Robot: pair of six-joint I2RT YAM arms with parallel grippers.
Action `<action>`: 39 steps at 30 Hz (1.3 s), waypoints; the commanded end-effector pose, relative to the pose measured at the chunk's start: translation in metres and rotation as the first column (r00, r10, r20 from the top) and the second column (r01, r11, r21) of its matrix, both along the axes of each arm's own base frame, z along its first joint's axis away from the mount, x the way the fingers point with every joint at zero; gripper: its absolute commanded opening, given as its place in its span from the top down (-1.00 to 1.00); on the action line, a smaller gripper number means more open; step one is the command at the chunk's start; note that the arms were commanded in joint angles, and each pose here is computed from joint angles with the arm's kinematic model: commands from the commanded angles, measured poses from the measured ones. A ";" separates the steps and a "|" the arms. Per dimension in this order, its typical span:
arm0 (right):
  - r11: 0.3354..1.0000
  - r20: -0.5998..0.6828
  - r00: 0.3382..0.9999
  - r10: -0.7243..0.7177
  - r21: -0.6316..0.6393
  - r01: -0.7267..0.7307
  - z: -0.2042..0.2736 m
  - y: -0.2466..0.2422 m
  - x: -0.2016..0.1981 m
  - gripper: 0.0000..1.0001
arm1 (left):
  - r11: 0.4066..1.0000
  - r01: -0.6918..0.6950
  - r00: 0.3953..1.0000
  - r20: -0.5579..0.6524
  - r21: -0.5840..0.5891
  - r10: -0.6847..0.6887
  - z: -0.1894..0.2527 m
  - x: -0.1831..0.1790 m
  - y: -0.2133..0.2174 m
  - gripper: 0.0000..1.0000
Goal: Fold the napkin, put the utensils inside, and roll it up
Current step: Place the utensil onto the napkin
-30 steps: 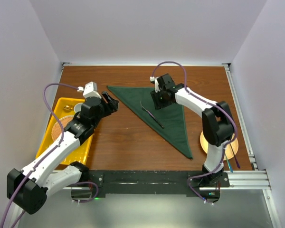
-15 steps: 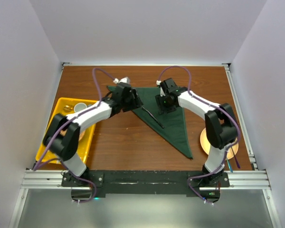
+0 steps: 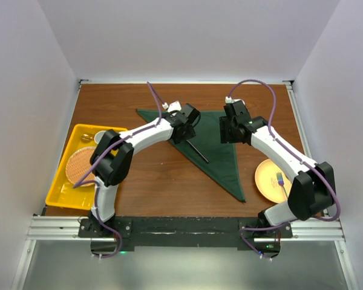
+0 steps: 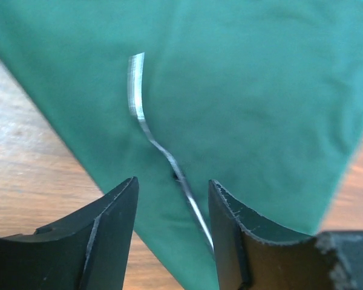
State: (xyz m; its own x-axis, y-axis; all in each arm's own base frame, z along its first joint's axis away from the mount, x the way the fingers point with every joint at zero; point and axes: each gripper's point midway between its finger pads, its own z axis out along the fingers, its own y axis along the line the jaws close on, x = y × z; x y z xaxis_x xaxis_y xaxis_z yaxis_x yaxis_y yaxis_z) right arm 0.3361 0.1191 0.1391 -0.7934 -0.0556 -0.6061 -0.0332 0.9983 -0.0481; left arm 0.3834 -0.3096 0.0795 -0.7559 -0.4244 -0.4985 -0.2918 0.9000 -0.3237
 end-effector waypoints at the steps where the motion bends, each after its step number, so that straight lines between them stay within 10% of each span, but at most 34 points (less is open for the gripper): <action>1: 1.000 0.018 1.000 -0.025 -0.013 0.025 0.001 -0.011 -0.007 -0.22 | 0.992 -0.109 0.994 -0.006 0.068 0.110 -0.012 0.008 0.012 -0.07; 29: 1.000 -0.007 1.000 0.012 0.019 -0.012 -0.007 -0.013 -0.017 -0.22 | 0.979 -0.188 0.982 0.001 0.084 0.188 -0.034 0.035 0.017 0.46; 39: 0.982 -0.048 0.990 0.132 0.141 -0.125 -0.008 0.021 -0.016 -0.40 | 0.987 -0.152 0.988 0.029 0.049 0.151 -0.024 0.035 0.021 1.00</action>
